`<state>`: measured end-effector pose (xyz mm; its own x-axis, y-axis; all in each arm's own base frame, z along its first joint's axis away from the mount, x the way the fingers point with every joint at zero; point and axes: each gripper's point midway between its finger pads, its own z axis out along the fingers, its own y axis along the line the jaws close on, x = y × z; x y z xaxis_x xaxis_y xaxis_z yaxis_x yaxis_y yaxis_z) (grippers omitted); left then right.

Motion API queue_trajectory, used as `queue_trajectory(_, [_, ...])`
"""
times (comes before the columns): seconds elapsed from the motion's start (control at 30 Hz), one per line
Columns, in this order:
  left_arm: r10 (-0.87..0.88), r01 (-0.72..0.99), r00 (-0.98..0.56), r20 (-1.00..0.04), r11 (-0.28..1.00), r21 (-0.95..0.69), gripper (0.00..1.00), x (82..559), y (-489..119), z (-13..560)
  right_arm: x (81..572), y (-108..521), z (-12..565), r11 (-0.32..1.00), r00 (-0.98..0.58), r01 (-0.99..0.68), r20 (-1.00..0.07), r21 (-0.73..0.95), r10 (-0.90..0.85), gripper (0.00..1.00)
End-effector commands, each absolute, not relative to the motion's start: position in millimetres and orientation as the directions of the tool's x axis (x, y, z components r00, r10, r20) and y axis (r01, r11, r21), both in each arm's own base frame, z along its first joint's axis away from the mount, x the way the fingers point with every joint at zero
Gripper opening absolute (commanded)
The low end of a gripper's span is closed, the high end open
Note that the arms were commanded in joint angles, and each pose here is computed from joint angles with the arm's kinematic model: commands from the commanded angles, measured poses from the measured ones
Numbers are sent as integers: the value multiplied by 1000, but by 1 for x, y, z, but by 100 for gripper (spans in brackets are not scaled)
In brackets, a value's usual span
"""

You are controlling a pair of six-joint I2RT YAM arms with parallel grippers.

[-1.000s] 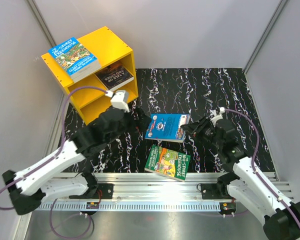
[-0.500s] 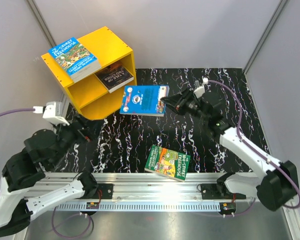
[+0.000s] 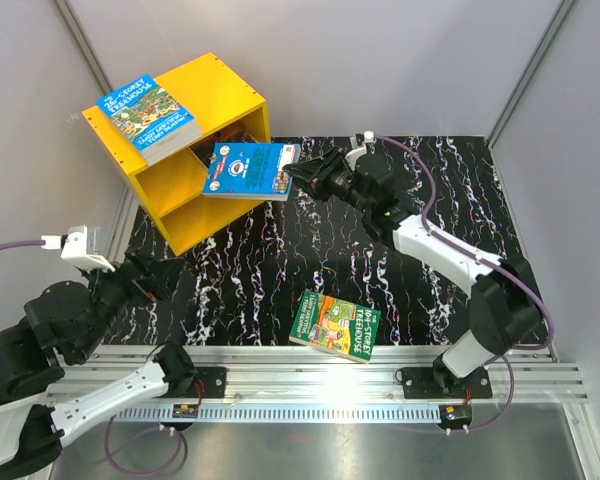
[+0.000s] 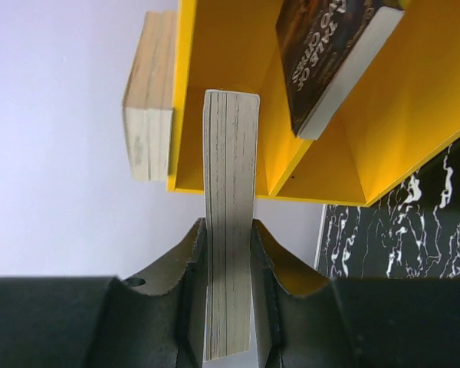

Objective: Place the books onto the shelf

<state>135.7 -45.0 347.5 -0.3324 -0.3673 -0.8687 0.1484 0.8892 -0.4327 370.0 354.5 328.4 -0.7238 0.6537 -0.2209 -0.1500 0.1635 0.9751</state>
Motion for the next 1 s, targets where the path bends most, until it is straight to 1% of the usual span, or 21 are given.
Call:
queue_trajectory(0.0, [-399, 142, -301, -866, 879, -454, 99, 130, -32, 357, 385, 358, 393, 13, -654, -270, -194, 963, 731, 0])
queue_trajectory(0.03, [-399, 141, -300, -866, 880, -454, 99, 129, -31, 356, 394, 363, 386, 11, -651, -261, -184, 965, 737, 0])
queue_trajectory(0.1, [-400, 143, -300, -866, 879, -455, 99, 128, -29, 355, 406, 364, 391, -32, -625, -264, -146, 964, 767, 0])
queue_trajectory(0.13, [-396, 143, -303, -867, 880, -452, 99, 127, -29, 353, 417, 370, 378, -35, -618, -247, -130, 968, 775, 0])
queue_trajectory(0.2, [-396, 145, -307, -866, 879, -454, 99, 127, -29, 351, 426, 373, 386, -88, -569, -264, -81, 960, 818, 0])
queue_trajectory(0.23, [-395, 149, -309, -865, 878, -454, 99, 126, -30, 351, 433, 380, 373, -79, -552, -244, -71, 967, 831, 0])
queue_trajectory(0.27, [-396, 151, -311, -864, 877, -456, 99, 126, -30, 350, 436, 383, 380, -82, -508, -252, -59, 964, 859, 0])
queue_trajectory(0.3, [-395, 154, -314, -863, 876, -457, 99, 125, -30, 350, 439, 386, 375, -61, -482, -238, -64, 969, 874, 0])
queue_trajectory(0.33, [-399, 160, -317, -861, 872, -463, 99, 124, -31, 350, 448, 383, 375, -47, -420, -233, -57, 971, 906, 0])
queue_trajectory(0.4, [-397, 166, -323, -859, 870, -465, 99, 121, -29, 349, 446, 392, 369, -19, -380, -216, -66, 976, 923, 0])
queue_trajectory(0.43, [-402, 164, -319, -858, 868, -468, 99, 119, -27, 351, 452, 391, 363, -12, -333, -201, -56, 980, 941, 0])
queue_trajectory(0.53, [-399, 163, -322, -859, 870, -466, 99, 115, -21, 349, 451, 406, 354, -33, -294, -177, -21, 984, 955, 0])
queue_trajectory(0.57, [-396, 161, -322, -860, 872, -462, 99, 114, -19, 349, 454, 406, 351, -40, -259, -164, -3, 986, 966, 0])
queue_trajectory(0.63, [-393, 162, -322, -861, 873, -460, 99, 112, -16, 351, 452, 423, 348, -39, -251, -141, 2, 989, 968, 0])
queue_trajectory(0.73, [-383, 165, -326, -864, 877, -451, 99, 109, -13, 352, 454, 436, 342, -26, -198, -111, 3, 994, 980, 0])
queue_trajectory(0.97, [-360, 155, -339, -869, 890, -429, 99, 101, -2, 349, 461, 434, 315, -14, -98, -34, 11, 999, 995, 0])
